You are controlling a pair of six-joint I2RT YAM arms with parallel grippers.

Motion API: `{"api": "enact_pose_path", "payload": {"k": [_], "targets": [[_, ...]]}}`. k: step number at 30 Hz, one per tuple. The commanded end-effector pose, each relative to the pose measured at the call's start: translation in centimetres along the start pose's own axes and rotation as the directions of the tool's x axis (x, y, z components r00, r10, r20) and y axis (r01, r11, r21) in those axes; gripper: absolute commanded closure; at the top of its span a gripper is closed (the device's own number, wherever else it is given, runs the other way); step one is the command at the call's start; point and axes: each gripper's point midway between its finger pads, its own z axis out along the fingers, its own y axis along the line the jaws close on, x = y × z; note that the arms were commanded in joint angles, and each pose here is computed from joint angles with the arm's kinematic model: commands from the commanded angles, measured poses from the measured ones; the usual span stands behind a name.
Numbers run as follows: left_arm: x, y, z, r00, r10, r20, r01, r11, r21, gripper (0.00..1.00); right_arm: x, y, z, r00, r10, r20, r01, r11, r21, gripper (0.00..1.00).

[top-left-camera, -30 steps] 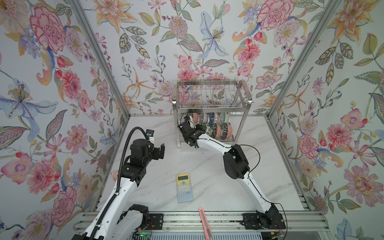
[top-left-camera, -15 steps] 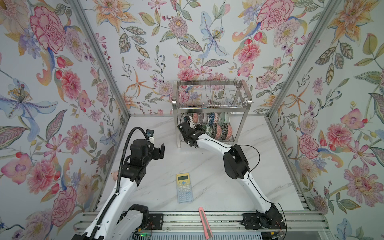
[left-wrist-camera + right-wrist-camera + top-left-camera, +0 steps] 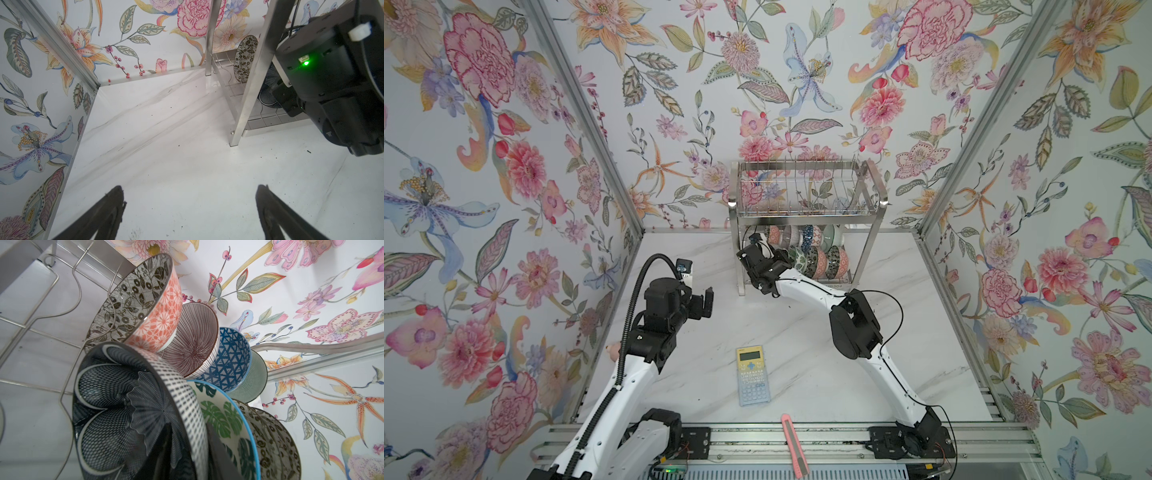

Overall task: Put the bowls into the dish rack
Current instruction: 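Push the blue-grey bowl down into the rack slot with the right gripper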

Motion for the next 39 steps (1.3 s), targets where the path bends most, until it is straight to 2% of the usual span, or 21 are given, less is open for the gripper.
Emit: {"api": "enact_pose_path", "payload": {"k": [1, 29, 35, 39], "targets": [[0.4, 0.1, 0.1, 1.0, 0.007, -0.002, -0.007, 1.0, 0.006, 0.01, -1.4, -0.6, -1.1, 0.999, 0.028, 0.027, -0.028, 1.0, -0.006, 0.71], [0.4, 0.2, 0.0, 1.0, 0.006, -0.001, -0.006, 1.0, 0.005, 0.01, -2.5, -1.3, -1.9, 0.997, 0.059, 0.046, -0.058, 0.998, -0.032, 0.57], [0.4, 0.2, -0.1, 1.0, 0.004, 0.001, -0.004, 1.0, 0.003, 0.01, -2.7, -1.3, -2.1, 0.997, 0.065, 0.05, -0.063, 0.997, -0.041, 0.52], [0.4, 0.2, -0.1, 1.0, 0.005, 0.001, -0.005, 1.0, 0.003, 0.01, -2.9, -1.2, -2.3, 0.996, 0.068, 0.055, -0.065, 0.996, -0.053, 0.44]]}}
